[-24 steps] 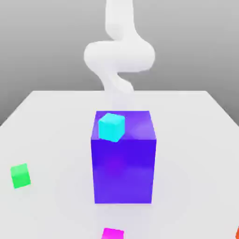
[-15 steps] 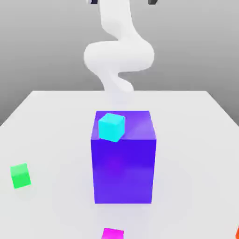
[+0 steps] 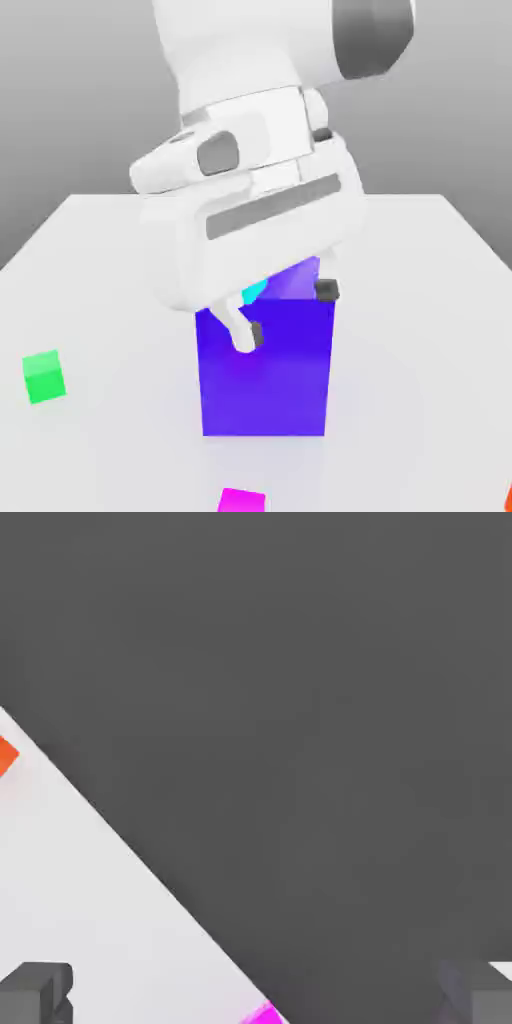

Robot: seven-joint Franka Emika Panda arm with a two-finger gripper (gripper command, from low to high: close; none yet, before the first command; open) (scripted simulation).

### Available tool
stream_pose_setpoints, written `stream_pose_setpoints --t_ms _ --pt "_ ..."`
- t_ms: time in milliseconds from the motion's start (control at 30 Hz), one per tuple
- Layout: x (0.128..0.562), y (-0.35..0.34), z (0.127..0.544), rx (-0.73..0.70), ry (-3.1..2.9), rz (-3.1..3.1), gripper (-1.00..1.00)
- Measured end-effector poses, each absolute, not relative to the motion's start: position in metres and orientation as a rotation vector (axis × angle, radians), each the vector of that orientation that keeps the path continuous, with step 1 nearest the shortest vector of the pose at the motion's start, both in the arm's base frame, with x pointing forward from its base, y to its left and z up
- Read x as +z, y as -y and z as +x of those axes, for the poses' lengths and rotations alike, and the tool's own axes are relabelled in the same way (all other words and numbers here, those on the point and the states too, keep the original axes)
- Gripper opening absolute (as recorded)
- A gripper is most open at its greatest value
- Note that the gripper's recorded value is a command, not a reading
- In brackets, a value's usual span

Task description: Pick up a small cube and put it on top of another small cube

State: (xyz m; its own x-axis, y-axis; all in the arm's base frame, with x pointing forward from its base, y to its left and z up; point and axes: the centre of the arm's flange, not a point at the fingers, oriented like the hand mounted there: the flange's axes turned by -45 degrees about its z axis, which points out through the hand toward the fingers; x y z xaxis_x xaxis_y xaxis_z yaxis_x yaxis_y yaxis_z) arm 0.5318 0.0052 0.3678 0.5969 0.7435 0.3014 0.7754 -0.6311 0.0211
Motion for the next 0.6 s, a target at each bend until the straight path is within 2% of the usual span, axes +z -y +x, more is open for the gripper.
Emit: stream_pose_setpoints --t_ms 467,600 --pt "0.205 0.013 0.526 -0.046 1.936 -2.455 0.0" --pt "0.155 0.016 0.526 -0.004 2.008 -2.419 0.0"
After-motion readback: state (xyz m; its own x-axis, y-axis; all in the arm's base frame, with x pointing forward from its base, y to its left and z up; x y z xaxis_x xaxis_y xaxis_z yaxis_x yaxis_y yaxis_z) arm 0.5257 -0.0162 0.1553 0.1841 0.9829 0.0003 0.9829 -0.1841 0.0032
